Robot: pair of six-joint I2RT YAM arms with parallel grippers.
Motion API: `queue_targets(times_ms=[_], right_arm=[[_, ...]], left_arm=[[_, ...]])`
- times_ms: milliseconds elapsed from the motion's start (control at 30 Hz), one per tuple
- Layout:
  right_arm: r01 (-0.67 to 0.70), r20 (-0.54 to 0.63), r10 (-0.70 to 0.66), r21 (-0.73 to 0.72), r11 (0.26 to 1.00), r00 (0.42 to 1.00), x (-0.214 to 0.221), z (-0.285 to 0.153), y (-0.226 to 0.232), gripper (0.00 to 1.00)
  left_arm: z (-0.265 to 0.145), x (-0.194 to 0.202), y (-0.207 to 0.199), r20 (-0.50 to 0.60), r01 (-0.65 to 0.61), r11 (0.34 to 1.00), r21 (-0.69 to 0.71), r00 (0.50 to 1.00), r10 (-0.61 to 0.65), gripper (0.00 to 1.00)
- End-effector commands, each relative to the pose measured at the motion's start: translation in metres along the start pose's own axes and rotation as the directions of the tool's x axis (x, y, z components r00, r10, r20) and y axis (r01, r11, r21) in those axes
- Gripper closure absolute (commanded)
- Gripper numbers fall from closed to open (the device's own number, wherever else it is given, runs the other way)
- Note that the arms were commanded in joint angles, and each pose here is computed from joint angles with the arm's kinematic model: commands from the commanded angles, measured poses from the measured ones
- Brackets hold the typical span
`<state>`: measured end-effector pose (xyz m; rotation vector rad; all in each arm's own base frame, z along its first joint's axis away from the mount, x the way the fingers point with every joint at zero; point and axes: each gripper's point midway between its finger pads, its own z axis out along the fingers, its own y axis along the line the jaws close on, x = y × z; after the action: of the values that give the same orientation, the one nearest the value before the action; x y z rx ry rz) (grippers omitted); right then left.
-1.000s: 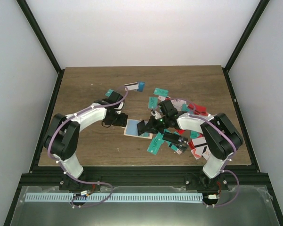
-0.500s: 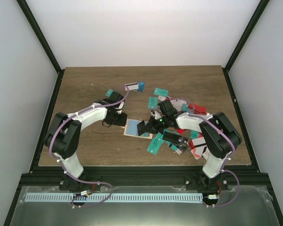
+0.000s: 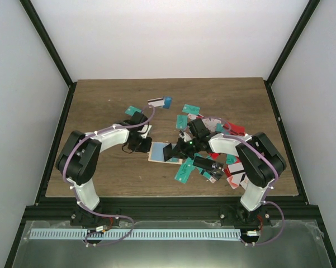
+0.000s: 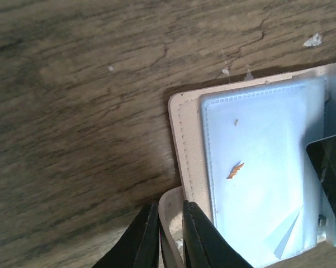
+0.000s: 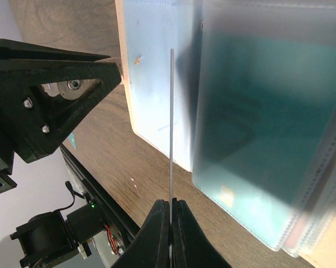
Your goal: Put the credit cards into the card holder
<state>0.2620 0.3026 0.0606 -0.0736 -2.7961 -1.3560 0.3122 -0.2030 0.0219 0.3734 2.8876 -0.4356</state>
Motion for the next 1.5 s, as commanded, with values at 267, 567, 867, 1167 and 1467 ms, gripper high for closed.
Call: queue_targets(times_ms=[267,567,867,1167,1467], right_arm=[[0.017,0.016,-0.017,0.031,0.999,1.0,0.001,-0.001,-0.003,0.99],[0.071,0.033,-0.073,0.041,0.997,0.997,0.003,-0.007,-0.004,0.99],[0.055,0.022,-0.057,0.066,0.996,0.998,-0.001,0.001,-0.013,0.99],[0.064,0.002,-0.064,0.05,0.997,0.998,-0.003,0.008,-0.013,0.99],[0.081,-0.001,-0.081,0.013,0.997,0.997,-0.01,0.015,-0.008,0.99]], left_arm=[[-0.01,0.019,-0.01,-0.017,0.044,0.997,0.062,0.999,-0.043,0.87],[-0.01,0.02,-0.011,-0.019,0.054,0.996,0.068,0.998,-0.053,0.56],[-0.003,0.008,-0.017,-0.024,0.034,0.995,0.091,0.999,-0.032,0.53],[0.007,0.004,-0.02,-0.041,0.025,0.995,0.101,0.999,-0.021,0.64],[0.014,0.01,-0.018,-0.068,0.02,0.995,0.1,0.998,-0.013,0.74]])
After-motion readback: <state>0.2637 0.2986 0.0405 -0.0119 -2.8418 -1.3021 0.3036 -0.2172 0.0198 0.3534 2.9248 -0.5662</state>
